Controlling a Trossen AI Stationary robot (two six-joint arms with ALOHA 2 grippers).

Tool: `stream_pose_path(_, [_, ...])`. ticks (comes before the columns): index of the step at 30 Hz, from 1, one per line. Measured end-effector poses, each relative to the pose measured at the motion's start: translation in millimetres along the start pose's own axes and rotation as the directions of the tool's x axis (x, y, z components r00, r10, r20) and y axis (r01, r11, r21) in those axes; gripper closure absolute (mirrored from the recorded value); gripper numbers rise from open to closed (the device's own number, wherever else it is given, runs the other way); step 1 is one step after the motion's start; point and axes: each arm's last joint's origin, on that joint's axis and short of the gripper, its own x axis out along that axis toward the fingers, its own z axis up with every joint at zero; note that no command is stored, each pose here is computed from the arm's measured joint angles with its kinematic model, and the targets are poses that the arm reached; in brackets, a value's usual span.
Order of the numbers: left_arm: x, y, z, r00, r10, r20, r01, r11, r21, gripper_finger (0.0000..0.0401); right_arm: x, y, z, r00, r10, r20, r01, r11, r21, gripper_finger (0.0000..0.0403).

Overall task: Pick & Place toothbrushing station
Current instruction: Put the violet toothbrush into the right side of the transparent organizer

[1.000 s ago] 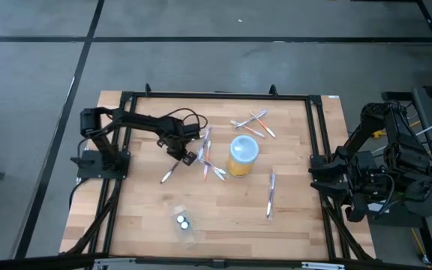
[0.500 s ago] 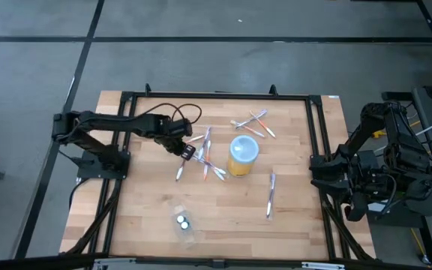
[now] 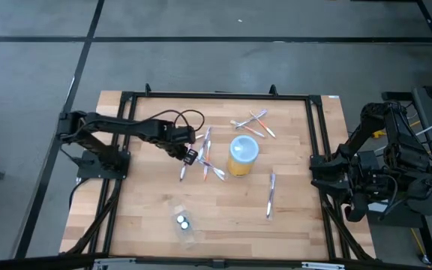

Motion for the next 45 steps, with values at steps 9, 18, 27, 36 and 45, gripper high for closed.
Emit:
stream_pose_path(9, [43, 3, 4, 0.977, 0.045, -0.209, -0.074, 0.988, -0.132, 0.0267, 0, 1, 1, 1.000, 0.006, 0.001, -0.006, 1.000, 0.008, 0.0195])
stream_pose_path(18, [58, -1, -3, 0.961, 0.068, -0.268, -0.103, 0.987, -0.121, 0.0257, 0, 2, 1, 1.000, 0.010, -0.002, -0.010, 1.000, -0.006, 0.0195])
stream_pose_path(27, [59, -12, -16, 0.963, 0.063, -0.261, -0.094, 0.990, -0.108, 0.0267, 0, 2, 1, 1.000, 0.010, -0.002, -0.010, 1.000, -0.019, 0.0195])
stream_pose_path(36, [71, -16, -20, 0.965, 0.083, -0.248, -0.119, 0.984, -0.133, 0.0273, 0, 2, 1, 1.000, 0.013, -0.004, -0.013, 1.000, -0.018, 0.0195])
stream_pose_path(45, [84, -18, -28, 0.957, 0.158, -0.242, -0.200, 0.966, -0.163, 0.0311, 0, 4, 2, 1.000, 0.025, -0.004, -0.025, 1.000, -0.009, 0.0195])
